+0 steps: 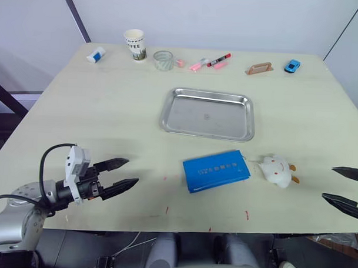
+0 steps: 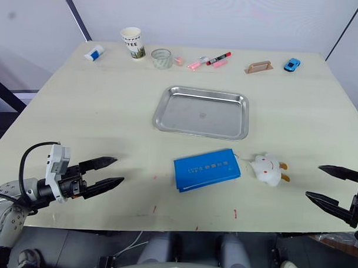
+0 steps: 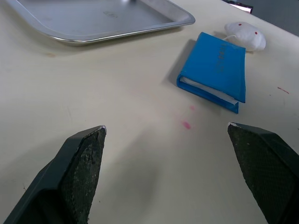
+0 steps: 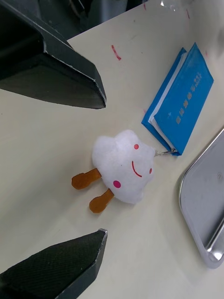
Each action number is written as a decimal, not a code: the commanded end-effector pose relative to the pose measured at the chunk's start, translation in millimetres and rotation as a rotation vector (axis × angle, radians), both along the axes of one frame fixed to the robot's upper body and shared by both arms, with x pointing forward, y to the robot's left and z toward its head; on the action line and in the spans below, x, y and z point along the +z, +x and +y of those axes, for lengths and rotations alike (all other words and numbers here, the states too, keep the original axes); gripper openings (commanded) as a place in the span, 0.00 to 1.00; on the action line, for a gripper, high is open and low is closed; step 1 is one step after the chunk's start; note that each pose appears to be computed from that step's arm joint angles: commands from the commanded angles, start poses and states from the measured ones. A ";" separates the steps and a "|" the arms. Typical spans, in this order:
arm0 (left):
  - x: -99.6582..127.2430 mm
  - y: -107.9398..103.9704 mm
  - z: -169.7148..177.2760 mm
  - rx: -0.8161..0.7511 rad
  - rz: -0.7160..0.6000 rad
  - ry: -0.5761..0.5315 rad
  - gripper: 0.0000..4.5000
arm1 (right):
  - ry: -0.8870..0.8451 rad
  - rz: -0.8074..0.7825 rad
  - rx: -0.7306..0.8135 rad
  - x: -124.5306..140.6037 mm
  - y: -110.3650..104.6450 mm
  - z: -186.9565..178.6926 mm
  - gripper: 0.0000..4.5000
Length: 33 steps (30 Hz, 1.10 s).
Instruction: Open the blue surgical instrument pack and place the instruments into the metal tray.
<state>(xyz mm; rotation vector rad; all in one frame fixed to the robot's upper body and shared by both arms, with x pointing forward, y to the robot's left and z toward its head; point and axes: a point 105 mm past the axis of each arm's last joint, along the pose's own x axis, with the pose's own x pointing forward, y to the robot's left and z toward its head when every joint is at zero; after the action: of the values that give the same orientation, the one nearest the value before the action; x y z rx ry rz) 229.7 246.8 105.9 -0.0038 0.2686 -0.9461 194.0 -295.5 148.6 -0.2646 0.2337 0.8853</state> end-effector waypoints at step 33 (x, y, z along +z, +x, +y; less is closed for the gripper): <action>-17.6 19.4 -95.0 -0.265 0.028 0.102 0.01 | -0.577 -0.026 0.373 -5.1 96.5 153.0 0.00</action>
<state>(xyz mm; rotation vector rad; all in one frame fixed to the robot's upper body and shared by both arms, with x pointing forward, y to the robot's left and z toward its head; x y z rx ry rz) 248.3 155.9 85.6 0.0986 0.3654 -1.1849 288.2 -146.0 135.8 -0.8379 0.4524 1.1695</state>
